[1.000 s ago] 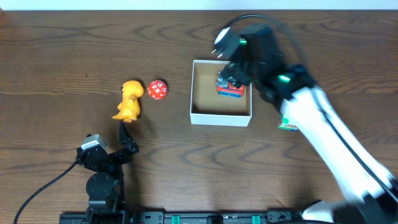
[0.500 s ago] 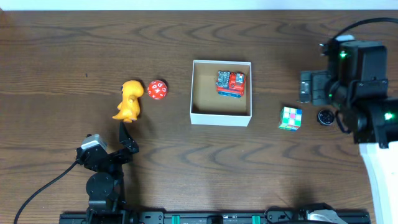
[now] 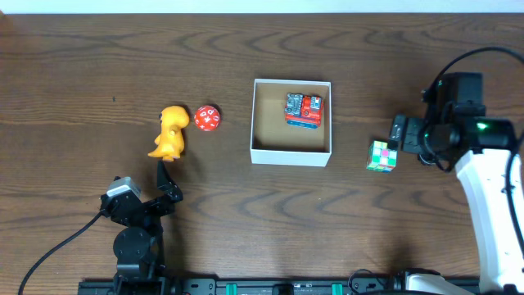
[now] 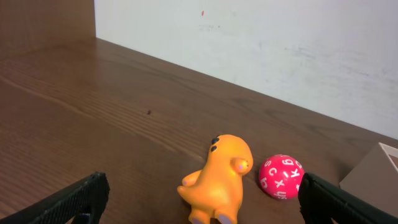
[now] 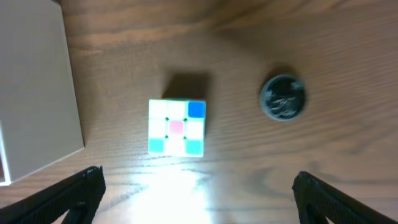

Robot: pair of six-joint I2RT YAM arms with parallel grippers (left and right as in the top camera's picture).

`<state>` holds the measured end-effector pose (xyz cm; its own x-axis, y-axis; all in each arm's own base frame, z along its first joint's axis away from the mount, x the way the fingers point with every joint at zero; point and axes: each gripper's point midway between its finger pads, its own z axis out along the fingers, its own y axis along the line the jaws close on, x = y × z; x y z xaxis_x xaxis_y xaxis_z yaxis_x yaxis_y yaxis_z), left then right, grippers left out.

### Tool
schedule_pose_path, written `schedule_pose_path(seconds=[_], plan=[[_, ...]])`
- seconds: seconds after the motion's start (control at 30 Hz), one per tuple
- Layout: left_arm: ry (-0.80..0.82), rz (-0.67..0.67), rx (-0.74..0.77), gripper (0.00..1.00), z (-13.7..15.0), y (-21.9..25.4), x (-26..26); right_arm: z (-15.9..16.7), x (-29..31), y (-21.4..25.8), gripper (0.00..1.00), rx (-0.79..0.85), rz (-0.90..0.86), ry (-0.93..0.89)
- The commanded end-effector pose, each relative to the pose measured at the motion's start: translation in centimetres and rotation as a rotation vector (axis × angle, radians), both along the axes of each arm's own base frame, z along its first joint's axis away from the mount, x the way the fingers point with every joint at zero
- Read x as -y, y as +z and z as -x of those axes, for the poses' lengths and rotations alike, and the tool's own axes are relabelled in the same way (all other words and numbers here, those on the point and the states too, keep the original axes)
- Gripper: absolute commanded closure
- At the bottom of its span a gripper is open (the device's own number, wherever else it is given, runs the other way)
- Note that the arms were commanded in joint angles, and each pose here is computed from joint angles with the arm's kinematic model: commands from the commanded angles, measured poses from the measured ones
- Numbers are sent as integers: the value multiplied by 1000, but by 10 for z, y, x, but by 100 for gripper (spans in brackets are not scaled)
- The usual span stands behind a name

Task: Pack container
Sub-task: 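Withdraw the right gripper and move it over the Rubik's cube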

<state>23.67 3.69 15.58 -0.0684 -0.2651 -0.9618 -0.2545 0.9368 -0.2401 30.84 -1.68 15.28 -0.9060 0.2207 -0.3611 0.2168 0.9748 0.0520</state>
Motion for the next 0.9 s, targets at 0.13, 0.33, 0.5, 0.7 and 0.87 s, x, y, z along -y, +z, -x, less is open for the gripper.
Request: schedule_pose_path(seconds=[0.13, 0.33, 0.5, 0.7, 0.87], plan=[[6, 5, -33, 2, 0, -15, -1, -7, -12, -44, 1, 8, -59, -5], [6, 5, -33, 2, 0, -15, -1, -20, -13, -61, 1, 53, -63, -10], [6, 5, -33, 2, 0, -15, -1, -24, -16, -69, 1, 43, -83, -50], [6, 5, -33, 2, 0, -15, -1, -25, -18, -73, 1, 33, -117, -126], [6, 5, -33, 2, 0, -15, -1, -28, -19, -72, 1, 46, -143, -188]])
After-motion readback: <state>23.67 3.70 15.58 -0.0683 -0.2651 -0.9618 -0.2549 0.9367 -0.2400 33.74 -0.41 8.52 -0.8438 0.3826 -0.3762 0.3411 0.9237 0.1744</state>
